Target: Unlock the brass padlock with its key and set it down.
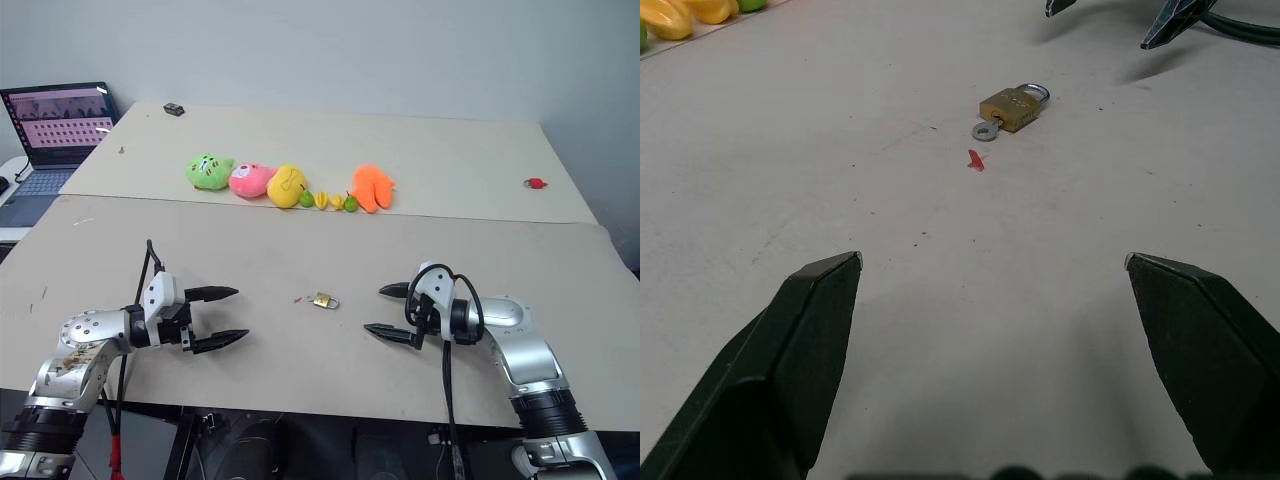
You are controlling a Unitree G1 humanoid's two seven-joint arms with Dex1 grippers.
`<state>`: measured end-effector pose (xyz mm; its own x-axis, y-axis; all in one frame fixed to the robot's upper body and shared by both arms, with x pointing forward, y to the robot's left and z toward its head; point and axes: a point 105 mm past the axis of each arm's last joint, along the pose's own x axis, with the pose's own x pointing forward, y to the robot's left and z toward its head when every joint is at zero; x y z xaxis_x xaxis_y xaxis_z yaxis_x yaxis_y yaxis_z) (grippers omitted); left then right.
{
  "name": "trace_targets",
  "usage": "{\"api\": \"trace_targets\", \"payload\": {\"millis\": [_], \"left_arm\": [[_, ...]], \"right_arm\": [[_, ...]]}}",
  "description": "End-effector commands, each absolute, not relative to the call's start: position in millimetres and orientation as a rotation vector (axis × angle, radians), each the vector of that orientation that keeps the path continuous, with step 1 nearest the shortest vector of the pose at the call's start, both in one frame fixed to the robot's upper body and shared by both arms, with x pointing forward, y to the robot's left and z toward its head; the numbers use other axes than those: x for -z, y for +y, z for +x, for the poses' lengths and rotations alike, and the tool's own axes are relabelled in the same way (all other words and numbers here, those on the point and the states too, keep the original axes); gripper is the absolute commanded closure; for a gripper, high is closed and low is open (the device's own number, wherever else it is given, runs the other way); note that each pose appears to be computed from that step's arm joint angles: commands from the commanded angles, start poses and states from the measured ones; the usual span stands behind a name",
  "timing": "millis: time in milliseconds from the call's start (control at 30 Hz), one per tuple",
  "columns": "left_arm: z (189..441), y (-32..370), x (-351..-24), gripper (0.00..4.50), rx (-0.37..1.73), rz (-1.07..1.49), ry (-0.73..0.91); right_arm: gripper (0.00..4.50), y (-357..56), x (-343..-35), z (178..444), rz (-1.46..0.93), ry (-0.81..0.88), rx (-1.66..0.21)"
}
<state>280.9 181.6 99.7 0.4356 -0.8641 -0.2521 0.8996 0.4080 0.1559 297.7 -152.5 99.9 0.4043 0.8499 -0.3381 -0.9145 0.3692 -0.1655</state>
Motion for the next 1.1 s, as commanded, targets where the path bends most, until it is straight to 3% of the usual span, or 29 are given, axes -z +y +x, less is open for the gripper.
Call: {"api": "trace_targets", "payload": {"millis": [33, 167, 400, 667, 1100], "left_arm": [[285.4, 180.0, -116.5, 0.00, 1.171, 0.295, 0.068], [281.6, 184.0, -125.8, 0.00, 1.323, 0.370, 0.003], [295.2, 190.0, -129.0, 0.00, 1.311, 0.401, -0.018], [293.2, 179.5, -125.6, 0.00, 1.339, 0.397, -0.021], [289.8, 173.3, -128.5, 0.00, 1.333, 0.376, -0.043]], "right_arm": [[0.04, -146.8, -110.0, 298.9, -0.366, 0.154, -1.133], [0.04, -134.1, -99.2, 297.9, -0.365, 0.154, -1.112], [0.04, -113.3, -96.7, 300.6, -0.332, 0.141, -1.111], [0.04, -79.9, -95.6, 311.0, -0.325, 0.098, -1.140], [0.04, -70.4, -97.1, 333.8, -0.325, 0.054, -1.095]]}}
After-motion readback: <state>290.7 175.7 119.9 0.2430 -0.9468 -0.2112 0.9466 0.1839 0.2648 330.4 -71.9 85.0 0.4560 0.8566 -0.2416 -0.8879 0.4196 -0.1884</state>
